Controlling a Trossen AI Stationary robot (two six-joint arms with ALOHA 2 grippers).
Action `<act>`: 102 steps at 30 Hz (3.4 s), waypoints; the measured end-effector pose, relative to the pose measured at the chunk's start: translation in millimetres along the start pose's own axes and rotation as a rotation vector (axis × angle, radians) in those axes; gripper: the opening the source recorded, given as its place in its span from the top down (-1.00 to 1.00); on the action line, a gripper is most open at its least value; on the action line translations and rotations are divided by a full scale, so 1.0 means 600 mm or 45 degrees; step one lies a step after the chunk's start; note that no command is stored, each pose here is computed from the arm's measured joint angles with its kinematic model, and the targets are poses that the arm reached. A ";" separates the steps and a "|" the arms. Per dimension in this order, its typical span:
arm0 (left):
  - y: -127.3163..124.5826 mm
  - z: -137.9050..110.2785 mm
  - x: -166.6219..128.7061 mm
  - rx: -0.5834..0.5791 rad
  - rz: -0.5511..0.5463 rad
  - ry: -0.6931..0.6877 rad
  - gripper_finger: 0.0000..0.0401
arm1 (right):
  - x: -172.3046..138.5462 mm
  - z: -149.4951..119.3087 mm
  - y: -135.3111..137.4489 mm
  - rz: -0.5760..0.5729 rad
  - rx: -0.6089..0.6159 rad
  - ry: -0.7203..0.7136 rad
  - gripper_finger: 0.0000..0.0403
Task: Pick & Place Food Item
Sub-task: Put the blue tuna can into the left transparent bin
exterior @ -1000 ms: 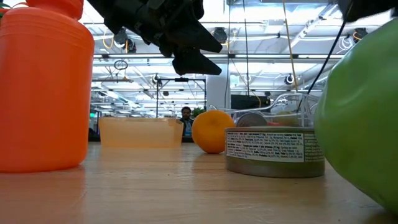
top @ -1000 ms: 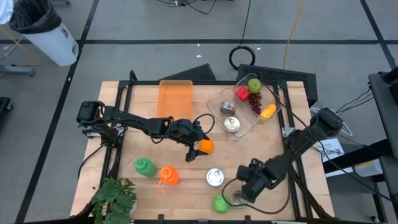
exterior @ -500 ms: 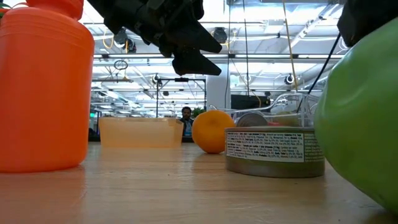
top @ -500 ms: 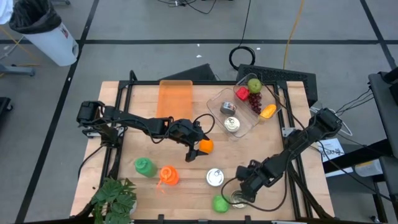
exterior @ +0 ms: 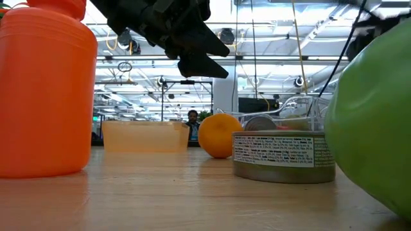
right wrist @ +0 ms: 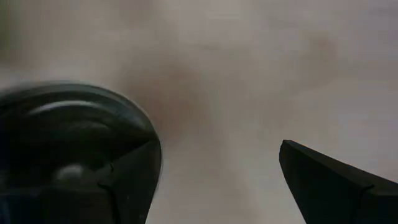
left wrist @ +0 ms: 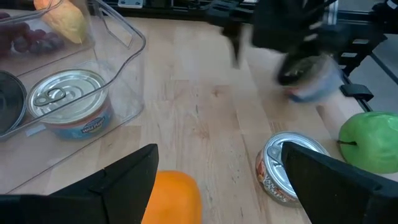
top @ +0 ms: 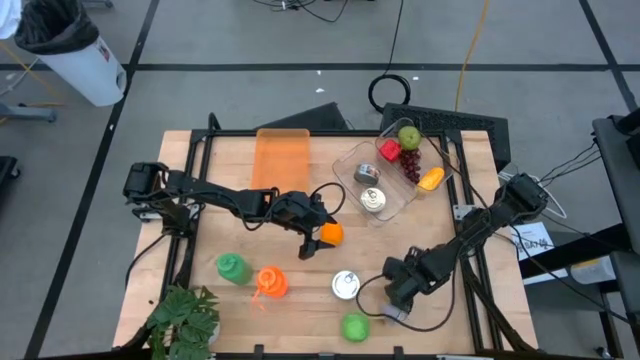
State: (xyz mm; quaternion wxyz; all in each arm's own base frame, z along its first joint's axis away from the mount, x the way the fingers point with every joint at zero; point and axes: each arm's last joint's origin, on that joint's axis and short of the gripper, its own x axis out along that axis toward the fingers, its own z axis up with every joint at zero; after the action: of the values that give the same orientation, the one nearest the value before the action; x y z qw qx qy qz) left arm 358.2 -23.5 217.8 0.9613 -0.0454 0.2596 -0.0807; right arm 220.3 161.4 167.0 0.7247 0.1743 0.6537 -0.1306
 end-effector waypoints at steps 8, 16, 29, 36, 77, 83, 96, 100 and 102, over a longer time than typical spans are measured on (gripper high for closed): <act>0.000 0.000 0.000 0.000 0.001 0.001 -0.75 | -0.002 0.006 -0.030 -0.224 0.028 -0.035 -0.53; 0.000 0.000 0.000 0.001 0.001 0.002 -0.75 | -0.025 0.019 -0.058 -0.405 0.038 -0.231 -0.53; 0.000 0.000 0.000 -0.005 0.001 0.002 -0.75 | -0.119 -0.015 -0.031 0.079 -0.139 -0.522 -0.53; 0.000 0.000 0.000 -0.053 0.002 0.002 -0.75 | -0.115 -0.064 0.016 0.255 -0.328 -0.503 -0.53; -0.054 0.041 -0.002 0.145 -0.077 -0.360 -0.75 | -0.125 -0.044 -0.014 -0.460 -0.452 -1.193 0.13; -0.055 0.049 -0.004 0.260 0.068 -0.433 -0.75 | -0.129 0.005 -0.020 -0.527 -0.426 -1.220 0.13; -0.041 0.041 0.006 0.357 0.212 -0.375 -0.75 | -0.150 0.082 -0.014 -0.430 -0.570 -1.292 0.13; -0.040 0.044 0.026 0.355 0.148 -0.356 -0.75 | -0.152 0.091 -0.017 -0.422 -0.592 -1.295 0.13; -0.041 0.052 0.033 0.380 0.132 -0.361 -0.75 | -0.151 0.094 -0.019 -0.401 -0.596 -1.278 0.13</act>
State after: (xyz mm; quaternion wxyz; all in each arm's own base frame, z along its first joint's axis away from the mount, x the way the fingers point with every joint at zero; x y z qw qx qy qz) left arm 387.8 -49.8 237.8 0.9871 0.1001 0.1088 -0.0613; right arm 256.5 123.5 260.6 0.9372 -0.1738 0.2593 -0.1555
